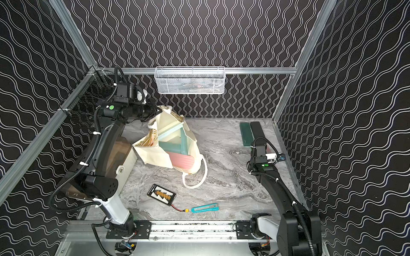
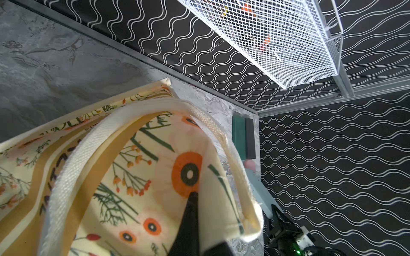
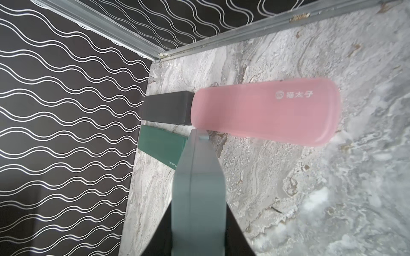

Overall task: Take out the pencil case from the canvas bag
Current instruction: Place the pencil case at the center of the board.

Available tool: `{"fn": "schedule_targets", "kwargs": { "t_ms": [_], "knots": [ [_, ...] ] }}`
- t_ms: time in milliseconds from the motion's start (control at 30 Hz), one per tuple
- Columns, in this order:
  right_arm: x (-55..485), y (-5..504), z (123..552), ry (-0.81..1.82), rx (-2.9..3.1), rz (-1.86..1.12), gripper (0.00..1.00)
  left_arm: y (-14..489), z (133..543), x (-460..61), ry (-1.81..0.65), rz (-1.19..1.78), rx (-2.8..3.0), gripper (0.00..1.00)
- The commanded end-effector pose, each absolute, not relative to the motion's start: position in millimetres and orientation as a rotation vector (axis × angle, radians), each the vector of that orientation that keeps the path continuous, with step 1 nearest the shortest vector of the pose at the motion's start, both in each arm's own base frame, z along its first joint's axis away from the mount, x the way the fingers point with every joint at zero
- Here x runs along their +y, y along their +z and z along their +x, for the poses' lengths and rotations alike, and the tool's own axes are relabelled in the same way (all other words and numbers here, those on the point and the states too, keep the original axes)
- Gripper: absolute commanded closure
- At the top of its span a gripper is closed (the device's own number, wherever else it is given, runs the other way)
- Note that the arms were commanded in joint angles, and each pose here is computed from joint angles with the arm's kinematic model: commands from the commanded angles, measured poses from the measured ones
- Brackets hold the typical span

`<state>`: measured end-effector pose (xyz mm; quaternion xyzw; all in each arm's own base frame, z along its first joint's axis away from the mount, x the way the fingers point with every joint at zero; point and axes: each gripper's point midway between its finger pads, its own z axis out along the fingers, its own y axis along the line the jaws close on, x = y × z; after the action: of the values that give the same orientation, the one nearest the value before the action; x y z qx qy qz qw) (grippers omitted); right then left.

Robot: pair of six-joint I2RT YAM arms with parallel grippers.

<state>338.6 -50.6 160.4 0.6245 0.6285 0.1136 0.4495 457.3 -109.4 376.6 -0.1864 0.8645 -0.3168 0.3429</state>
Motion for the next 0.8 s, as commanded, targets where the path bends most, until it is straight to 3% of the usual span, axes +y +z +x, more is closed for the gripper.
{"fn": "schedule_targets", "kwargs": {
  "t_ms": [0,433,600,767],
  "knots": [
    [-46.8,164.2,346.4,0.364,1.508,1.562,1.00,419.2,466.0,-119.2,-0.955,-0.433,2.102,1.00],
    [-50.7,149.6,345.9,0.440,1.492,1.603,1.00,420.9,460.9,-120.7,-0.966,-0.406,2.093,1.00],
    [-51.9,142.8,345.0,0.461,1.488,1.619,0.88,424.2,460.0,-124.0,-0.985,-0.376,2.091,1.00],
    [-51.7,139.7,342.6,0.472,1.492,1.625,0.64,428.3,459.5,-130.3,-1.027,-0.338,2.075,1.00]
  ]
}}
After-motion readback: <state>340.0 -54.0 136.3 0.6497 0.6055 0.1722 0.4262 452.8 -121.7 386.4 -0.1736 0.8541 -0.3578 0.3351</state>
